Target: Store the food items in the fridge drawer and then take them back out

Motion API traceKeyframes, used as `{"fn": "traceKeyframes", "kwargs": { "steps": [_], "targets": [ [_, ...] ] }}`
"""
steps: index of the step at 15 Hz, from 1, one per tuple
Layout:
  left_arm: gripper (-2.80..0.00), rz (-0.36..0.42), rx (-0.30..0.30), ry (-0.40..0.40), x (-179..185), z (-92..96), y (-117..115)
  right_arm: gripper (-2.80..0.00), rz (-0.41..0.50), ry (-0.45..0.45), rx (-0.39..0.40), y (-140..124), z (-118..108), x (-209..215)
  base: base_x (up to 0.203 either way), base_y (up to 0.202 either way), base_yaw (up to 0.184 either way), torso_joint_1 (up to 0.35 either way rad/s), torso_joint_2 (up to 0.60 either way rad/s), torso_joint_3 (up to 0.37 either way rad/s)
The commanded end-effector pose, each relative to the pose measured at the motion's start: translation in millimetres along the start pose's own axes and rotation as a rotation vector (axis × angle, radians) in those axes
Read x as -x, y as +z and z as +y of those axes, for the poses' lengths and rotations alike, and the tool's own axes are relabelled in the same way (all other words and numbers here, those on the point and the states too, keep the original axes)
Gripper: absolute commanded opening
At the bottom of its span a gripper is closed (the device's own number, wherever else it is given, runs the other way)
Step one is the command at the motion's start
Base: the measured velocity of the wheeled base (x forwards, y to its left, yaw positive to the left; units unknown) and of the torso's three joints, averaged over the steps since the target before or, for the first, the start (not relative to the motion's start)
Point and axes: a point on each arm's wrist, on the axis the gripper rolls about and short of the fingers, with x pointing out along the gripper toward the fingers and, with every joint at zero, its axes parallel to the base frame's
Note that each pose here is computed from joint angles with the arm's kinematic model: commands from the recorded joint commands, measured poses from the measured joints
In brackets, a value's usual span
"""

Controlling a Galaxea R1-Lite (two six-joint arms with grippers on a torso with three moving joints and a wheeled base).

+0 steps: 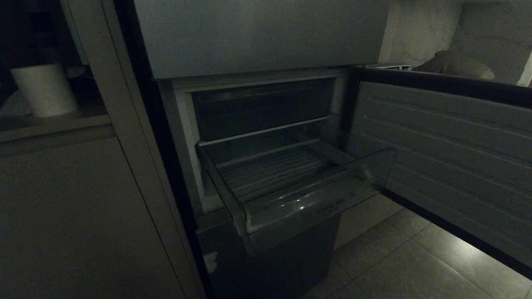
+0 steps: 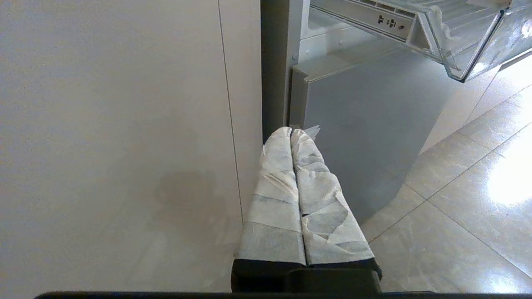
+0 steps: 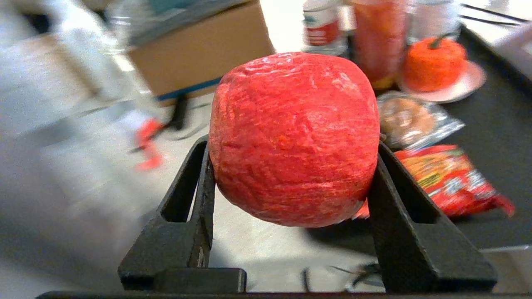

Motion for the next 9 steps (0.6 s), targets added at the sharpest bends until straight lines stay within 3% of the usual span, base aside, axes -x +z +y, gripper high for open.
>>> {"fn": "traceKeyframes", "kwargs": {
  "steps": [1, 2, 9],
  "targets": [
    [-2.8, 0.001, 0.0, 0.0, -0.1, 0.0, 0.1, -2.8, 0.044, -0.063, -0.003, -12.4, -15.3, -36.3, 0.0, 0.0, 0.0, 0.0, 0.0, 0.0],
    [-2.8, 0.003, 0.0, 0.0, -0.1, 0.0, -0.1, -2.8, 0.005, -0.076, 0.011, -10.8, -18.1, -41.9, 0.0, 0.0, 0.0, 0.0, 0.0, 0.0],
    [-2.8, 0.001, 0.0, 0.0, -0.1, 0.0, 0.1, -2.8, 0.104, -0.117, -0.013, -28.2, -40.1, -104.6, 0.0, 0.0, 0.0, 0.0, 0.0, 0.0]
  ]
}}
